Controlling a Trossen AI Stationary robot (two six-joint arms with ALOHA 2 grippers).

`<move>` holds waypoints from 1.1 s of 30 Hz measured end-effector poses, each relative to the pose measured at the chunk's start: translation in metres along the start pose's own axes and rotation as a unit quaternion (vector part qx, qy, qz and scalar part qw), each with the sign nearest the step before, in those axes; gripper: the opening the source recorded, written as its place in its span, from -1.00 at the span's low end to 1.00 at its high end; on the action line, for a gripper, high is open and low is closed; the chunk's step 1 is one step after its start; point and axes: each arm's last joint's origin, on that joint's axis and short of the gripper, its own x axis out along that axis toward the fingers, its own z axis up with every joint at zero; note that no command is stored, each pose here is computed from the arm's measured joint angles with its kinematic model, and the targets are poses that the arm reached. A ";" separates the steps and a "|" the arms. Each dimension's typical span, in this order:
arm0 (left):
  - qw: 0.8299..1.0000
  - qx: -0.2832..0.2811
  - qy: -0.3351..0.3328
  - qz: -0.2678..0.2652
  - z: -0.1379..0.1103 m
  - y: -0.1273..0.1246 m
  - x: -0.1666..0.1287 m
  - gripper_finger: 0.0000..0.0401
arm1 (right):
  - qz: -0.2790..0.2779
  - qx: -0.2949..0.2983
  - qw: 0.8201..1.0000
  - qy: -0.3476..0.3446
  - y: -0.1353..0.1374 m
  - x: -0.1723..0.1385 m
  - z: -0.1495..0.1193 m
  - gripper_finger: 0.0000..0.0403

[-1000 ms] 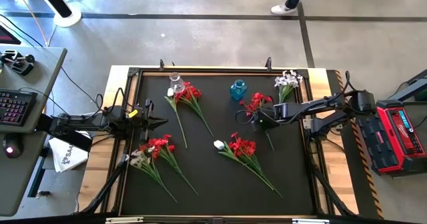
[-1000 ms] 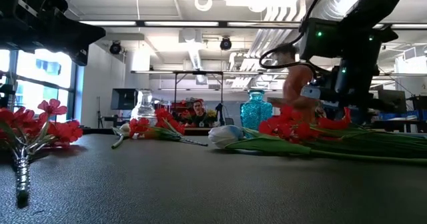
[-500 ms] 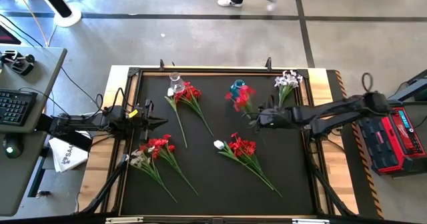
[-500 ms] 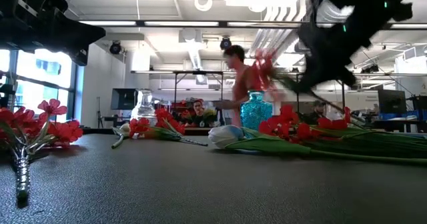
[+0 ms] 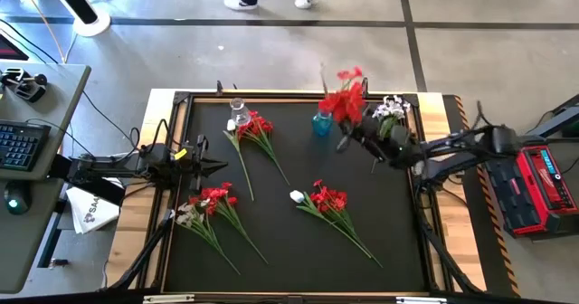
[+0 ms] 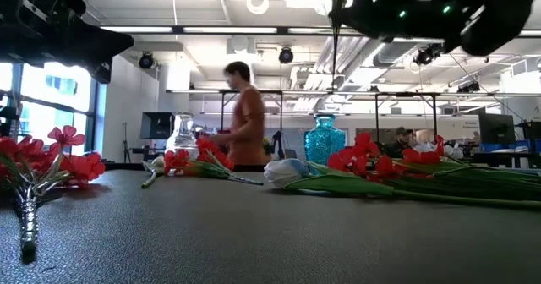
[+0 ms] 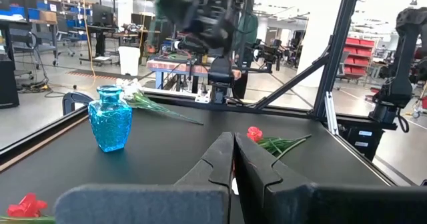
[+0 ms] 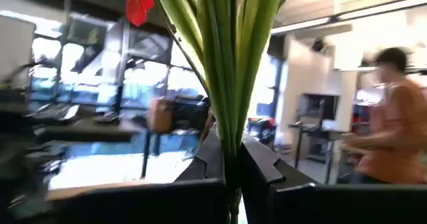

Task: Sort flowers into vase by color
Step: Put the top right red flowers into the blue vase

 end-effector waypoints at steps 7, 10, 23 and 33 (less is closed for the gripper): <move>1.000 0.000 -0.003 0.000 0.001 0.000 0.000 -1.00 | -0.047 0.020 0.999 0.016 -0.028 0.038 -0.034 -1.00; 1.000 -0.001 -0.003 0.000 0.001 0.000 0.000 -1.00 | -0.056 0.012 0.998 0.031 -0.031 0.045 -0.045 -1.00; 1.000 -0.005 -0.004 0.000 0.001 0.000 0.000 -1.00 | -0.056 -0.013 0.998 0.023 -0.019 0.041 -0.034 -1.00; 1.000 -0.004 -0.004 0.000 0.001 0.000 0.000 -1.00 | -0.075 0.024 0.991 0.113 -0.022 0.040 -0.052 -1.00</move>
